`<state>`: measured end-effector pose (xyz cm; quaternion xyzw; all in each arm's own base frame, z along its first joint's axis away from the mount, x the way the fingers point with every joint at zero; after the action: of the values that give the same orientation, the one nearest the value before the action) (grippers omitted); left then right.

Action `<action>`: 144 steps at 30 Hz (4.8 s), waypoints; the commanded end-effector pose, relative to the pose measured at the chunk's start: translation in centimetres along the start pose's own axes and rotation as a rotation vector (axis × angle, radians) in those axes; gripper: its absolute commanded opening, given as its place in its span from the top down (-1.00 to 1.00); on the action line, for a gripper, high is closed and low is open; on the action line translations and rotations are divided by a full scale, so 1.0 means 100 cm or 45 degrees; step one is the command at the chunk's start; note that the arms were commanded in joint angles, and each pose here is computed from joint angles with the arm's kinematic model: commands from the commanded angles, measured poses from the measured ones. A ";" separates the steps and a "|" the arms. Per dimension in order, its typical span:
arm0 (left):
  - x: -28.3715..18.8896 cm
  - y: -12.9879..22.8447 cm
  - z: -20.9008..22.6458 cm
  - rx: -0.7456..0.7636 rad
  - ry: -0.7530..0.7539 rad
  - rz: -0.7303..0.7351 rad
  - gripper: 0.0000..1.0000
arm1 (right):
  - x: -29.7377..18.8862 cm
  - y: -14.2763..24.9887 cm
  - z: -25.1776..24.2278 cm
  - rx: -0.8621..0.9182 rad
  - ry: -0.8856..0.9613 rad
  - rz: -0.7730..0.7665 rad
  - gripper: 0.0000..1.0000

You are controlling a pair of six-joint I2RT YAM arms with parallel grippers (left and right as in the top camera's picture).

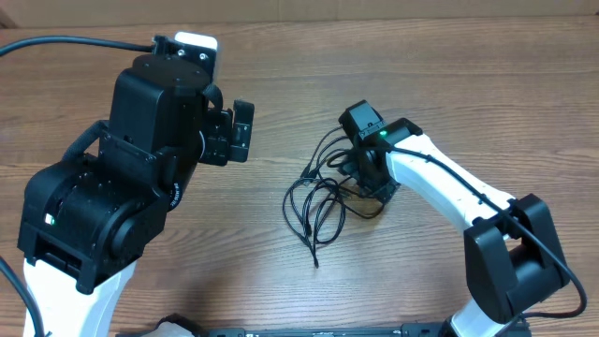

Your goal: Untangle cables

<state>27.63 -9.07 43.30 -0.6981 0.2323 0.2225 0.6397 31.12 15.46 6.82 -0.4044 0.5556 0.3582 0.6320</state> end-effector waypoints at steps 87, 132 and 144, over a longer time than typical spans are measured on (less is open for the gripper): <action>-0.001 0.007 0.039 0.023 -0.327 0.011 -1.00 | -0.329 -0.345 -0.310 -0.077 -0.119 -1.282 -0.69; 0.070 0.030 0.031 0.231 -0.461 0.305 -0.99 | 0.063 -0.326 -0.254 -0.280 0.068 -0.673 -0.85; 0.071 0.027 0.034 0.213 -0.466 0.295 -1.00 | 0.075 -0.322 -0.252 -0.284 0.058 -0.603 0.92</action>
<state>31.37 -6.53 36.24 -0.5634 0.2167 0.3975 0.6911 51.04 -21.35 1.97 -0.6104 0.4079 0.2288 0.6393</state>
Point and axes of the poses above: each gripper's point midway between its finger pads, its own x axis out along the fingers, its own z axis along the line the jaws close on, y = z × x, the point moved 2 cm from there along -x, back along the fingers, and after that the axes turned 13 degrees about -x, right-handed, at the moved point
